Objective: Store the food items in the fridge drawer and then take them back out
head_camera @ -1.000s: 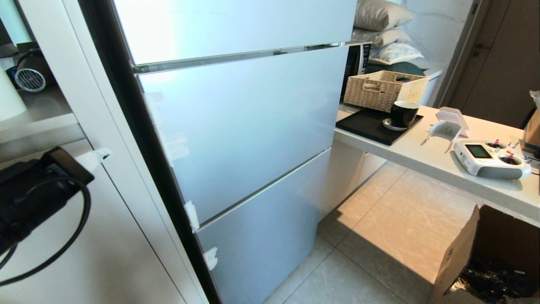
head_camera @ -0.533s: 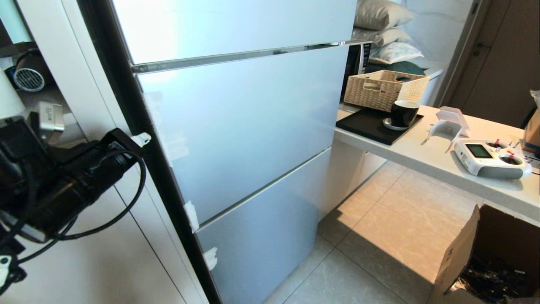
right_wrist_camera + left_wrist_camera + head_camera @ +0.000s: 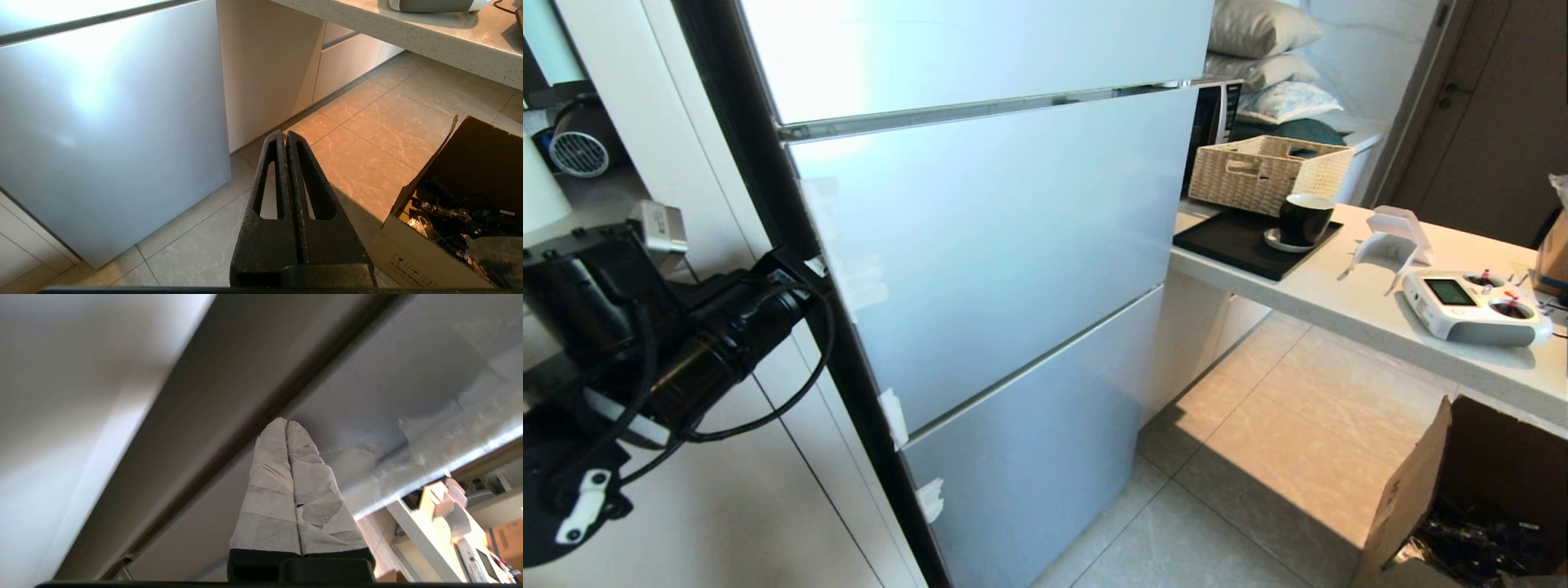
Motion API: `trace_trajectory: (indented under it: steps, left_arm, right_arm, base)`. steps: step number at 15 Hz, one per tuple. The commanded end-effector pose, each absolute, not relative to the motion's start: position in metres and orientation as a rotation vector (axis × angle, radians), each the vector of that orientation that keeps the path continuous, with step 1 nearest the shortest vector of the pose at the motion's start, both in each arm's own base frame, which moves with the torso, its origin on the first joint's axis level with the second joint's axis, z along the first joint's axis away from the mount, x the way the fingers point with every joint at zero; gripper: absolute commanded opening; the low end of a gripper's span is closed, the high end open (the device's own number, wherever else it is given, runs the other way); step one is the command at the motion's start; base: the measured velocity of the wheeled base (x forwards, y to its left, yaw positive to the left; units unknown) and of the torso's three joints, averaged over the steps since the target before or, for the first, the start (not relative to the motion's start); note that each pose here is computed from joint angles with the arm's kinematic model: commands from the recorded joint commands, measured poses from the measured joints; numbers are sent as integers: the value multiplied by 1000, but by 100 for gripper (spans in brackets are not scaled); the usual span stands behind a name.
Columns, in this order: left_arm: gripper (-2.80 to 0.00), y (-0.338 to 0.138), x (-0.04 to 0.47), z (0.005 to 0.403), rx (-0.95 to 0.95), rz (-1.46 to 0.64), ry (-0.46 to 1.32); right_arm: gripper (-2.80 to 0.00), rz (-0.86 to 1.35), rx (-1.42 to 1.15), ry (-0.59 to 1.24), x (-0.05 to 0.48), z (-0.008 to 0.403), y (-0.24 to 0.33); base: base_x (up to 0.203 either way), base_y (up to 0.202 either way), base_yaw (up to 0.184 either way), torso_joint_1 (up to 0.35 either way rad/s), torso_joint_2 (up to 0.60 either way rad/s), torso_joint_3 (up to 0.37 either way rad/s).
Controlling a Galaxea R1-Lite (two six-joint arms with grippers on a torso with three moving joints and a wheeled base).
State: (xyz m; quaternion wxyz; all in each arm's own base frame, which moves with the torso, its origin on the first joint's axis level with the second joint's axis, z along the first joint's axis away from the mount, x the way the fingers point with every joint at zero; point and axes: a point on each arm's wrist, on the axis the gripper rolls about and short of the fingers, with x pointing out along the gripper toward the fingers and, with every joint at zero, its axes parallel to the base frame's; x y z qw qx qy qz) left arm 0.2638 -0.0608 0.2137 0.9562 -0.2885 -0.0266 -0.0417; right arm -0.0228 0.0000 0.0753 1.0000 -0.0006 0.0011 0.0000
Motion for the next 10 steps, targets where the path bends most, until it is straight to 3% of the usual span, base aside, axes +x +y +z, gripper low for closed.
trace_trajectory:
  steps: [1,10]
  left_arm:
    - [-280,-67,256,217,-607,-118,-59]
    - [-280,-87,243,210,-649,-255,18]
  right_arm:
    - [-280,0,-2,3,-23,75,0]
    - [-280,0,-2,3,-23,75,0]
  base:
    - [0,0,0,0,0,0]
    - [0,0,0,0,0,0]
